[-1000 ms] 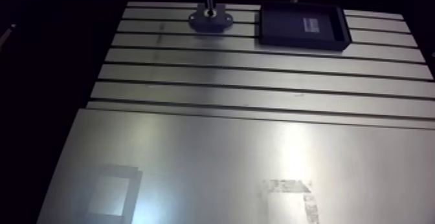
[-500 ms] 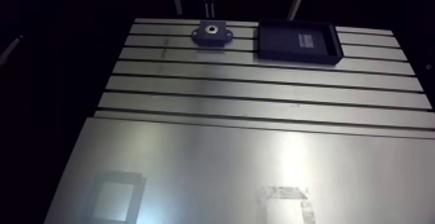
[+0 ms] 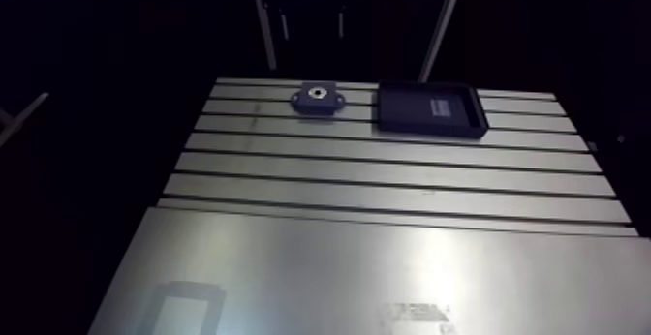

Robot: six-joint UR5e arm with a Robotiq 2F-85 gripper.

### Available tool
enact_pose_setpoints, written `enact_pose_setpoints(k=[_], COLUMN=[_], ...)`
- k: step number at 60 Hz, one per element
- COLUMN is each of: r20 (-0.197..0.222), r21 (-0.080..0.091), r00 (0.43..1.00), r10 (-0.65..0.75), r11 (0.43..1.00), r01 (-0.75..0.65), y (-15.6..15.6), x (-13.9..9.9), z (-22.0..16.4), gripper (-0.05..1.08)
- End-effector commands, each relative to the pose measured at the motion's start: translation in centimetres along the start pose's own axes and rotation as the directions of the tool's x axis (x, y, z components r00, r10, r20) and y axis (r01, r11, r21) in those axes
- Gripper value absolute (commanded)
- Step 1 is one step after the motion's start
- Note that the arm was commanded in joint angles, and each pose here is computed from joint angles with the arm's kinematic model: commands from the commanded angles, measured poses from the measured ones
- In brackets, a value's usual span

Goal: Pick up the bearing and press it into the housing until flush.

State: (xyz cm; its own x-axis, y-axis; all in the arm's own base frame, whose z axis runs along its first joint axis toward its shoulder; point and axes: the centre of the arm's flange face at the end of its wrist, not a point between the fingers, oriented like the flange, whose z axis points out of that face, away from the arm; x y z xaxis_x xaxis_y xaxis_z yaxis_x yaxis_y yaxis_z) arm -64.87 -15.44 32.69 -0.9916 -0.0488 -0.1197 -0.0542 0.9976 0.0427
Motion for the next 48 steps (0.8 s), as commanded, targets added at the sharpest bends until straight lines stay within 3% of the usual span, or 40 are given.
enact_pose_setpoints(k=[1, 9, 16, 21, 48], r20=[0.000, -0.029, -0.017, -0.008, -0.032], r21=[0.003, 0.003, 0.010, 0.007, 0.015], r00=[1.000, 1.000, 1.000, 1.000, 0.999], r10=[0.007, -0.003, -0.007, -0.004, -0.004], r11=[1.000, 1.000, 1.000, 1.000, 1.000], r01=[-0.007, 0.003, 0.007, 0.004, 0.005], y=[0.7, 1.0, 3.2, 3.4, 4.9], x=[-5.8, -8.3, -11.9, -13.2, -13.6], z=[-7.9, -10.7, -12.7, -12.7, -13.9], gripper=[0.01, 0.01, 0.01, 0.01, 0.01])
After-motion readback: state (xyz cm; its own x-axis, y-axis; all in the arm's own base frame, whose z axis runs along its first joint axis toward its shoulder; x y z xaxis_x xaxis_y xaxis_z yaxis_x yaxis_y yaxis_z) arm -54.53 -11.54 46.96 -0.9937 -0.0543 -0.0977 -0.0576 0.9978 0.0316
